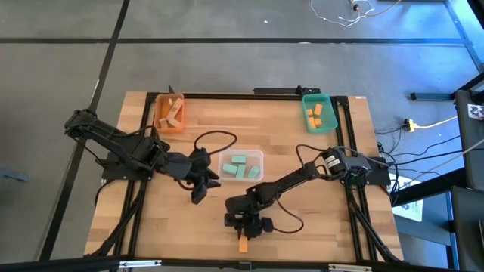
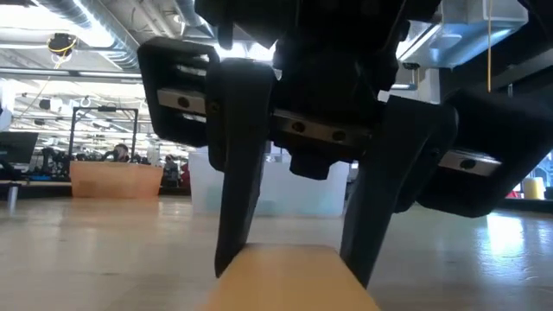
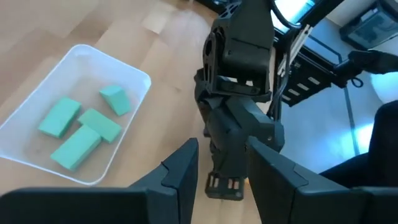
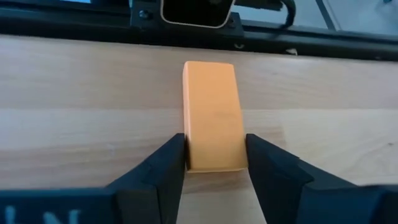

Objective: Sort & place blocks by color
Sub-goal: Put the yellow block into the blue bin

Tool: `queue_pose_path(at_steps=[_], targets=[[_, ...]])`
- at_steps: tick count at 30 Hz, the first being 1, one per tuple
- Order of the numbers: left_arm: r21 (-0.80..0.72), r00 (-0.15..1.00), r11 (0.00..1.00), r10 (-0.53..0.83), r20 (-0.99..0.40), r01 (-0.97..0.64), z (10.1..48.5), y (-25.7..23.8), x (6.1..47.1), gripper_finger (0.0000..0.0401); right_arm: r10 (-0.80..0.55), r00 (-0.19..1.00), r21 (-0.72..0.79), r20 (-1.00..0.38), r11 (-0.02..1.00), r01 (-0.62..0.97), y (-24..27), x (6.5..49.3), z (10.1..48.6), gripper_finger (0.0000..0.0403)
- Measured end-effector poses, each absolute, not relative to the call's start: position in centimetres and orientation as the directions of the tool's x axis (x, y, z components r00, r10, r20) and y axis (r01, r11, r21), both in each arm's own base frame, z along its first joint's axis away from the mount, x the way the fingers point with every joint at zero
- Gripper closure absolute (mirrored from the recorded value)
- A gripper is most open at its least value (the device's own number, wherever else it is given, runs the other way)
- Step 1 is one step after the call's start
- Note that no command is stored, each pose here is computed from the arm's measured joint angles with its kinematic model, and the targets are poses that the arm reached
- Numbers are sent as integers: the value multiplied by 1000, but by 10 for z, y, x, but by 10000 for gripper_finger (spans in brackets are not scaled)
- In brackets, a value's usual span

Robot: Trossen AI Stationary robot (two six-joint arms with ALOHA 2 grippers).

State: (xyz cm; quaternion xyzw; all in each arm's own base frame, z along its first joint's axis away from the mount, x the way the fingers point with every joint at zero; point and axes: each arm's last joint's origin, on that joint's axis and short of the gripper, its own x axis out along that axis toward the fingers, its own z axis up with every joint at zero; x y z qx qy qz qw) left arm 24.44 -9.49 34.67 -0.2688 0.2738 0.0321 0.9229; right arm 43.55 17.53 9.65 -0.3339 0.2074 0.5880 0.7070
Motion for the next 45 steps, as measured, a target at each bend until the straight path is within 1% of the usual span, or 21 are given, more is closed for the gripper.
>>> queue_pose_path(at_steps=[2, 6, 9, 14, 20, 24, 26, 31, 37, 45], targets=[[-485, 845, 853, -106, -524, -194, 347, -96, 244, 277, 688, 226, -211, -689, 107, -972, 173, 436, 96, 234], [-512, 827, 847, -183, -532, -142, 346, -101, 242, 277, 686, 226, -207, -691, 112, -972, 171, 437, 95, 236], [-515, 821, 848, -203, -534, -125, 346, -104, 241, 277, 684, 227, -197, -693, 124, -973, 169, 437, 95, 244], [-503, 819, 853, -186, -542, -139, 345, -103, 241, 277, 658, 263, -163, -705, 211, -964, 157, 442, 95, 275], [-499, 816, 855, -183, -548, -143, 345, -103, 240, 277, 633, 301, -101, -713, 332, -938, 136, 449, 95, 275], [-498, 815, 855, -182, -549, -144, 345, -103, 240, 277, 619, 298, -40, -726, 395, -918, 117, 454, 98, 275], [-496, 817, 856, -177, -549, -148, 345, -103, 240, 277, 606, 272, 3, -747, 413, -911, 110, 457, 104, 275], [-478, 814, 862, -150, -560, -170, 344, -102, 239, 277, 579, 162, 140, -799, 442, -886, 89, 460, 126, 275], [-461, 803, 868, -139, -579, -182, 343, -100, 236, 277, 492, 104, 139, -865, 433, -891, 67, 463, 160, 275], [-392, 758, 903, -130, -639, -175, 338, -100, 230, 277, 468, 96, 156, -879, 473, -867, 49, 465, 189, 275]])
